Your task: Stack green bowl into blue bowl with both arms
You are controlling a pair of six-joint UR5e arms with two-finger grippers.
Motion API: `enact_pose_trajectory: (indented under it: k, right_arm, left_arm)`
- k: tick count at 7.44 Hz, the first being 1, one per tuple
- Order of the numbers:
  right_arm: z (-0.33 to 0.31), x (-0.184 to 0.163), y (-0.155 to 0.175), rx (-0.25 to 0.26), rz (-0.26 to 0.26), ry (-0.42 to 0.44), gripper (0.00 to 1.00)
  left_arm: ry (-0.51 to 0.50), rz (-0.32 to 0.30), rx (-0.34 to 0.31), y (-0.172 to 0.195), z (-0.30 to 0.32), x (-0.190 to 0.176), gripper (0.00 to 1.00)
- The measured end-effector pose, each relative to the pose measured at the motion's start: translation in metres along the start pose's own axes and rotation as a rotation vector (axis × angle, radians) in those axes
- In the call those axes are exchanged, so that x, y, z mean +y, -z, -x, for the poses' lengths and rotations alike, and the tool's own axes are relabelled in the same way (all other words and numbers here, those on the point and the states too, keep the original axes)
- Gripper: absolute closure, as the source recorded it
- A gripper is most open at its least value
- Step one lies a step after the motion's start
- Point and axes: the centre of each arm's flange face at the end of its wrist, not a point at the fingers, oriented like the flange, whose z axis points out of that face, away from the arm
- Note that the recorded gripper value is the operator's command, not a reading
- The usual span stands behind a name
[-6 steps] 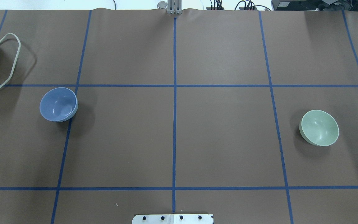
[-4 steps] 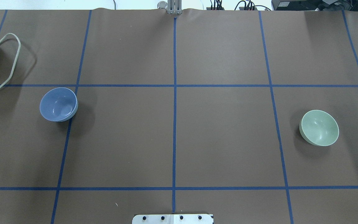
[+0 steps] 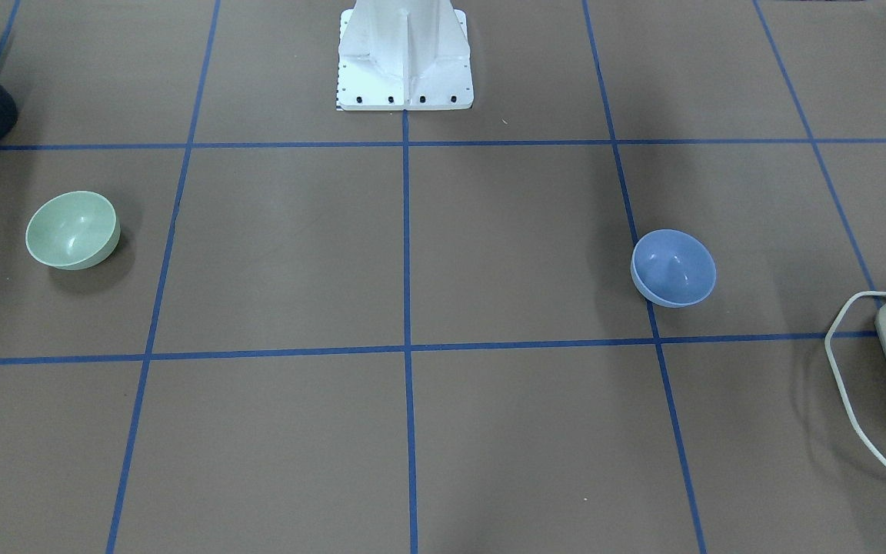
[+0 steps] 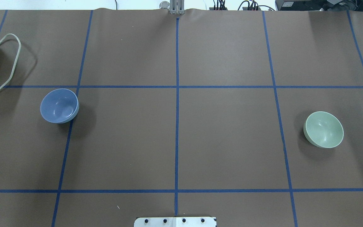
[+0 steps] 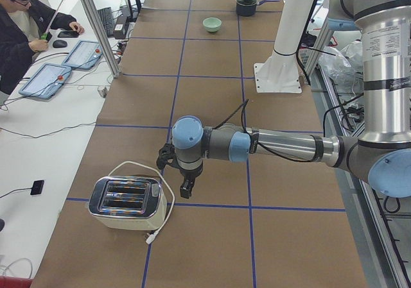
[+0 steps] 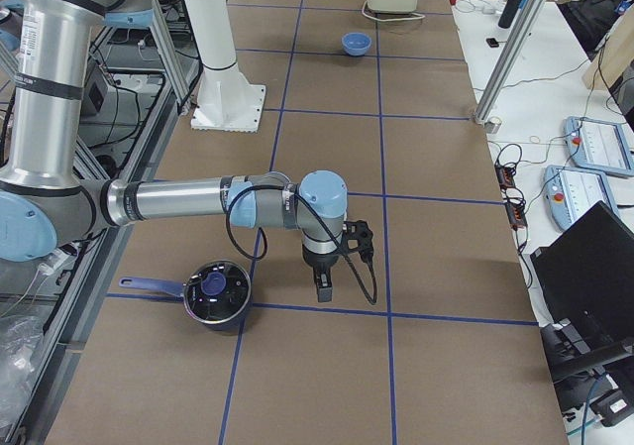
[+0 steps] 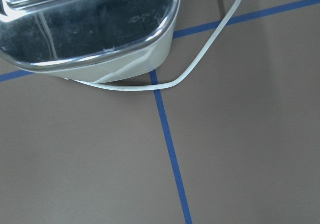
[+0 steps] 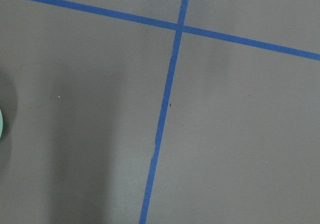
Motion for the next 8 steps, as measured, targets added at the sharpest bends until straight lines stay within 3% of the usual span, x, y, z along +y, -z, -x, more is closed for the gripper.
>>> enact_pose_trajectory:
  k: [5,7,8]
  right_arm:
    - [0.0,-0.052,0.008,0.014,-0.171,0.129,0.0]
    - [0.01,-0.063,0.012,-0.02,-0.202,0.09,0.0]
    - [0.026,-0.073,0.012,-0.049,-0.213,0.038,0.0]
  left_arm:
    - [-0.248,-0.243,-0.026,0.041,-0.032,-0.076,0.0]
    - [-0.282,-0.275,-0.019,0.036,-0.043,-0.082,0.0]
    - [-0.257,-0.254,0.011,0.017,-0.064,-0.088,0.0]
